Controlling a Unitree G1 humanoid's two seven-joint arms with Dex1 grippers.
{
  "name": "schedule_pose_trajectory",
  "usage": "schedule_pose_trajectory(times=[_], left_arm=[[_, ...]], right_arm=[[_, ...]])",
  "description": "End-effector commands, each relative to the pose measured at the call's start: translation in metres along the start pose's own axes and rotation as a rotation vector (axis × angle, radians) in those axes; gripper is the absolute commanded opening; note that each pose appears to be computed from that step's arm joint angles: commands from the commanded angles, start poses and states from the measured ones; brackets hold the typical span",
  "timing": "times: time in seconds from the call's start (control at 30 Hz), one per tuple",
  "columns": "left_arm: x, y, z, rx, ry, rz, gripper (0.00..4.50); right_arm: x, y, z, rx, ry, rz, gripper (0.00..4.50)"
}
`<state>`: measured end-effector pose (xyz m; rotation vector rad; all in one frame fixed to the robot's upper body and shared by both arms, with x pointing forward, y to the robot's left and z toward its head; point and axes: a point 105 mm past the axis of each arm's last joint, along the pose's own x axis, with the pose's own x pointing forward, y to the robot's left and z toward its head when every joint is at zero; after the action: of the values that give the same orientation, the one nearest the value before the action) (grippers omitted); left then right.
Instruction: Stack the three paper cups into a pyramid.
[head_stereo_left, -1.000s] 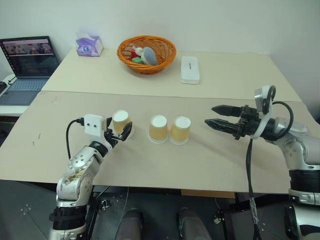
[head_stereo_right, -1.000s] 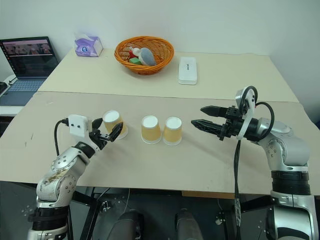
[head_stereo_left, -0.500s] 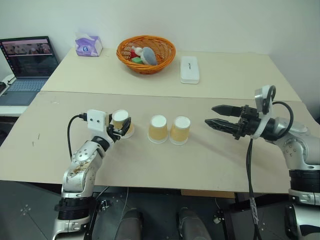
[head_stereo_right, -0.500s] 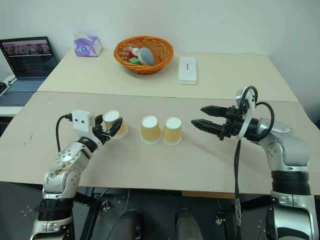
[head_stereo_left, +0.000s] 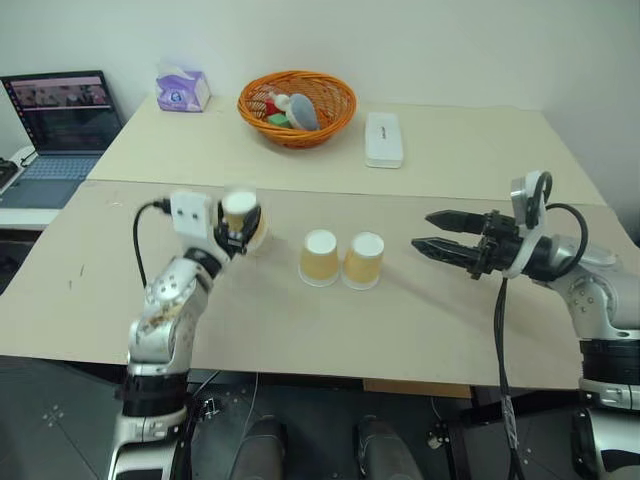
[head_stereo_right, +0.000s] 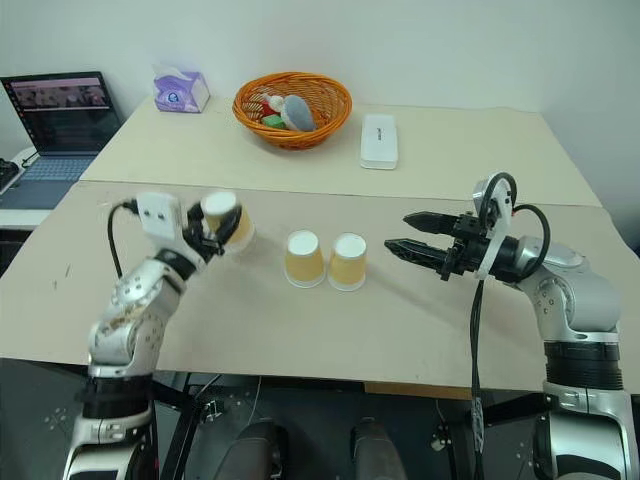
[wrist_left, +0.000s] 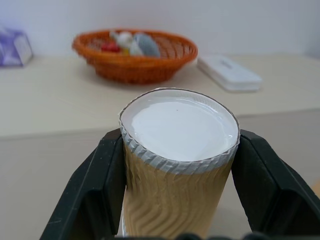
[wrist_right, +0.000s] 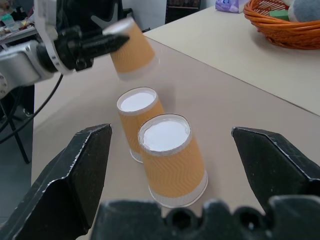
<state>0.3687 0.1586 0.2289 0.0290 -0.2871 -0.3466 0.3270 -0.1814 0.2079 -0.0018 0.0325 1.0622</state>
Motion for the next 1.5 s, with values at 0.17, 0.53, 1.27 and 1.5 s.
schedule_pose_trajectory(times=[0.17,0.53,1.27,1.5], left_arm=[[0.009,-0.040,0.048,-0.091,-0.065,-0.424,2.76],[0.014,-0.068,0.054,-0.169,0.004,-0.792,2.76],[0.025,-0.106,0.026,-0.165,0.102,-1.019,2.76],[0.028,-0.105,0.022,-0.161,0.109,-1.011,2.76]], right_arm=[[-0.005,0.010,0.014,-0.047,-0.012,0.058,4.50],[-0.007,0.017,0.007,-0.060,0.011,0.051,4.50],[-0.018,0.030,0.006,-0.053,0.022,0.047,4.50],[-0.017,0.029,0.006,-0.056,0.022,0.043,4.50]])
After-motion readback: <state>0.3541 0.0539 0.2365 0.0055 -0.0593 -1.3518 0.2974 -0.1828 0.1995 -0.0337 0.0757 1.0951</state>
